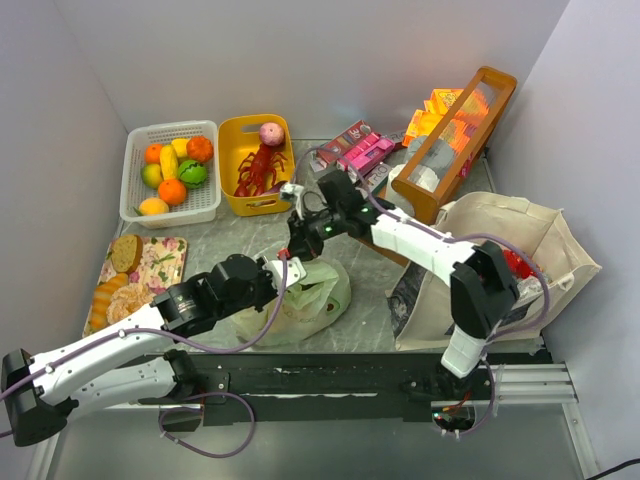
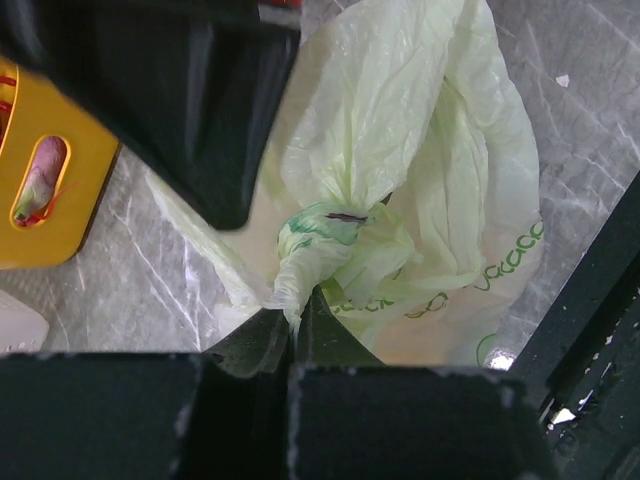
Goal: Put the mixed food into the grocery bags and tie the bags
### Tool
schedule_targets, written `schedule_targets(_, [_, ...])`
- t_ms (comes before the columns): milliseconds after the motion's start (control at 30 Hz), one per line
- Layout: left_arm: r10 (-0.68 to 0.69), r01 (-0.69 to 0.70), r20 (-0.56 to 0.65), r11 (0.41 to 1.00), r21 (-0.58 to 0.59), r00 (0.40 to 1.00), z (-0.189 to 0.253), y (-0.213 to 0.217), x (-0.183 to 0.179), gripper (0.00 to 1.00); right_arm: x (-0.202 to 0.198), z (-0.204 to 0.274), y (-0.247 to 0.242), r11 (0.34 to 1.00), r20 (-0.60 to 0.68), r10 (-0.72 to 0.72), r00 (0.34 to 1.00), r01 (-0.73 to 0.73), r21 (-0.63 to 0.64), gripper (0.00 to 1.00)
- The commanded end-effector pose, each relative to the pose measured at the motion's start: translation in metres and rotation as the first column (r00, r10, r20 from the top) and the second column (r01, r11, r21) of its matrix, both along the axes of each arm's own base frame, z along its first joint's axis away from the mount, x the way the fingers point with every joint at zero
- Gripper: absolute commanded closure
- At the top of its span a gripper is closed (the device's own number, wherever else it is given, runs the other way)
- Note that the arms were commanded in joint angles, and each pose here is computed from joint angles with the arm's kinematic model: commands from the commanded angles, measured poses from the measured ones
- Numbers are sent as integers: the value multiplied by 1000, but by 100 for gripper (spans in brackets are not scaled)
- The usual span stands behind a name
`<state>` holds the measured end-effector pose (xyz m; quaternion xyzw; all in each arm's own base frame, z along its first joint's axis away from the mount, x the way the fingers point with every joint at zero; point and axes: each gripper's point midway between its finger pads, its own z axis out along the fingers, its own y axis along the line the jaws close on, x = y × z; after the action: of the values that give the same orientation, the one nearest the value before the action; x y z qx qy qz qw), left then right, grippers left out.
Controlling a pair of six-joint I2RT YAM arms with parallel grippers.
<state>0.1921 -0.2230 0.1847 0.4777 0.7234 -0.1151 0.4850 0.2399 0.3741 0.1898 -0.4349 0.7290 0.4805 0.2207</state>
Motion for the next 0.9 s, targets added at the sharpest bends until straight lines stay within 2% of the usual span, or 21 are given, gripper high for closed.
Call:
schedule_targets(0, [-17, 21, 59, 998, -63, 998, 26, -6, 3, 99, 1, 1, 19, 1000, 27, 28, 999, -27, -9, 80])
schedule_targets(167, [-22, 28, 67, 997, -76, 998, 31, -4, 0, 99, 4, -24, 25, 998, 10, 42, 999, -42, -56, 79])
schedule_targets(433, [-26, 30, 62, 998, -54, 998, 29, -5, 1, 99, -10, -50, 34, 961, -30, 249, 968, -251, -117, 76])
schedule_targets(567, [3, 1, 82, 999, -44, 997, 29, 2, 5, 99, -33, -42, 23, 931, -103, 355, 929, -361, -53, 73])
schedule_targets(700, [44, -40, 113, 999, -37, 993, 33, 11, 10, 99, -46, -36, 11, 918, -133, 388, 912, -395, -28, 73])
schedule_targets(867, [53, -51, 117, 998, -26, 992, 29, 13, 11, 99, -57, -15, 2, 898, -153, 439, 885, -431, 83, 72])
